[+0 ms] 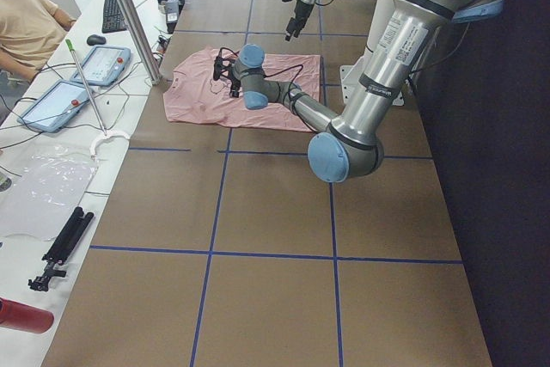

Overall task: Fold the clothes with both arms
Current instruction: 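Move the right gripper to the hem corner nearest the robot while the left gripper withdraws, then lower the left gripper to the other hem corner nearest the robot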

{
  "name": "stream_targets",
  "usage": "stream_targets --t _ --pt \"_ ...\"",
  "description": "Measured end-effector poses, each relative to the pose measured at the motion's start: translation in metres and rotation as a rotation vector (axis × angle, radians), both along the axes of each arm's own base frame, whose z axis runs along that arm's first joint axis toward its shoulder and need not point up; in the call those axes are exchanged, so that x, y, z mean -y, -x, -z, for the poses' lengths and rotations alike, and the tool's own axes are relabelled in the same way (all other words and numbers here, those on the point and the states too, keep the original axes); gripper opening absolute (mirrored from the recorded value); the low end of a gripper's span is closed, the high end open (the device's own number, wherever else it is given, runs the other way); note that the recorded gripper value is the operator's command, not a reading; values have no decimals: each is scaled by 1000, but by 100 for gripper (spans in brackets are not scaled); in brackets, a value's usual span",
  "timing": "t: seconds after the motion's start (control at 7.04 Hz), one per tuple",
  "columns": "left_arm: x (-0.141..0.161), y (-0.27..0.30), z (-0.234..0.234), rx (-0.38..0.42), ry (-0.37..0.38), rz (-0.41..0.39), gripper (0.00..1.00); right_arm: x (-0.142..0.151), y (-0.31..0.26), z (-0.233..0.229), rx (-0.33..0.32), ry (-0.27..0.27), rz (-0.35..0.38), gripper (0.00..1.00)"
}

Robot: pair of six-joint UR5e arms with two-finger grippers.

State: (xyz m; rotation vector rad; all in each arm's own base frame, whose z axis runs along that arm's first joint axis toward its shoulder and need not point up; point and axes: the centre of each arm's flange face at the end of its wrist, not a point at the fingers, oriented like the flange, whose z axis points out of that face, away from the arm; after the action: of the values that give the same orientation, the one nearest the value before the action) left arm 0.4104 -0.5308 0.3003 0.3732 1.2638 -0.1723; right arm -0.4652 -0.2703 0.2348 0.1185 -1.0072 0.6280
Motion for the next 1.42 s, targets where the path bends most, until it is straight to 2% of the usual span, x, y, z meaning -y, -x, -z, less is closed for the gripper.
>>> stream_targets --t 0.14,0.28,0.43,0.57,0.85,1.42 --pt "-10 9 -4 -5 2 -7 65 -45 17 0 -33 24 -37 86" --pt "-15 13 -6 -6 3 -10 65 -76 29 -9 -63 32 -59 85" --pt "-16 13 -7 -4 5 -11 65 -89 33 -28 -101 48 -75 85" --pt "-16 13 -8 -3 6 -11 65 -95 33 -50 -139 71 -81 85" --pt "-16 13 -10 -1 8 -10 66 -102 35 -69 -175 107 -62 85" --pt "-17 14 -9 -2 6 -10 65 -104 53 -86 -221 122 -41 83"
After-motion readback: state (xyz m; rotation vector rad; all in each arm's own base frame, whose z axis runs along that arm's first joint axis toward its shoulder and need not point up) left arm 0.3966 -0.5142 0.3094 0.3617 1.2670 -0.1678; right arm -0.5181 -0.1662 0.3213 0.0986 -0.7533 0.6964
